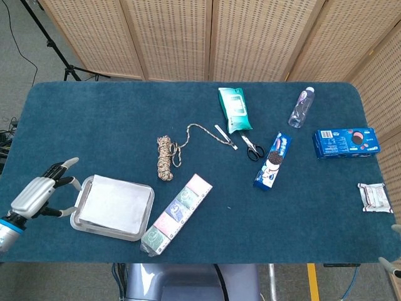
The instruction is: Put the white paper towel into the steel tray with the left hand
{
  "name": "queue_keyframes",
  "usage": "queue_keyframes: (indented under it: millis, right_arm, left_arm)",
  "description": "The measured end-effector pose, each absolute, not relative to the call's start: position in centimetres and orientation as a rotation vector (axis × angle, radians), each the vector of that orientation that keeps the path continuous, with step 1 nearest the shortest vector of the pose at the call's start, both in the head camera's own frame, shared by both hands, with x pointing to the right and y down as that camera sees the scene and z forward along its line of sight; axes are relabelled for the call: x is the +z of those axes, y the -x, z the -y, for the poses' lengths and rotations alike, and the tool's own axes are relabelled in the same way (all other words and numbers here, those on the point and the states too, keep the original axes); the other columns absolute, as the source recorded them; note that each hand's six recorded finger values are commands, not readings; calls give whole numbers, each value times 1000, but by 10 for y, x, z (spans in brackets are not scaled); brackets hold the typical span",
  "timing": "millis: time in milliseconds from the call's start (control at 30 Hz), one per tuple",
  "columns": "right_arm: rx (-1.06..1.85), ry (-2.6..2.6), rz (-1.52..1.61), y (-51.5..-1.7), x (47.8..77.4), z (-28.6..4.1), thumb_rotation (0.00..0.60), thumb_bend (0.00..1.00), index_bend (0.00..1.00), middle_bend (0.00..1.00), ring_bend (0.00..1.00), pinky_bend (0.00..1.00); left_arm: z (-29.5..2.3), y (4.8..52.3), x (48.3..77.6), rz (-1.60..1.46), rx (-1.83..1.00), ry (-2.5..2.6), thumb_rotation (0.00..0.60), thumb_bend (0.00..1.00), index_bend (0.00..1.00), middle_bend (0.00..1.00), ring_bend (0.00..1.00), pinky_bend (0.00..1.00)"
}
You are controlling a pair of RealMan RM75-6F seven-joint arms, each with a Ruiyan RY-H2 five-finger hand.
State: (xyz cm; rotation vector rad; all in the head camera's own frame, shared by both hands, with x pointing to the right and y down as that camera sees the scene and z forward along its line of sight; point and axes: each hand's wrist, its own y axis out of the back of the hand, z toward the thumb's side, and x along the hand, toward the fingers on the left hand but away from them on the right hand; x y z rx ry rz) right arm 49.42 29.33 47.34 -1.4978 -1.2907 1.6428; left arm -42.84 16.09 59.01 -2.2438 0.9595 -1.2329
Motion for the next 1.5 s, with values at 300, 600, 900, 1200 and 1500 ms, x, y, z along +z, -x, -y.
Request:
queue_keyframes:
  millis: [300,600,900,1200,1500]
  right_arm:
    - [1623,1542,1273,-490,480,-287,600,91,313,0,0,0]
    - [1619,1560,1275,-491,482,-284,600,92,313,0,0,0]
    - [1619,1567,1269,-491,483,-284,600,92,313,0,0,0]
    - [1628,1568,1265,-491,484,-285,600,91,313,0,0,0]
    - [1628,1567,1273,-492,483,-284,600,93,312,0,0,0]
  left_arm:
    - [-174,395,613,-866,-1405,2448,600,161,350,0,0,23]
    - [-167,360,611,-796,-1452,2483,600,160,334,0,0,23]
    - [-161,350,615,-780,-1516,2469,600,160,334,0,0,23]
    - [-163,350,633,-743,-1621,2461,600,160,334,0,0,23]
    - [-175,347,648,-659,-1687,2445,600,160,334,0,0,23]
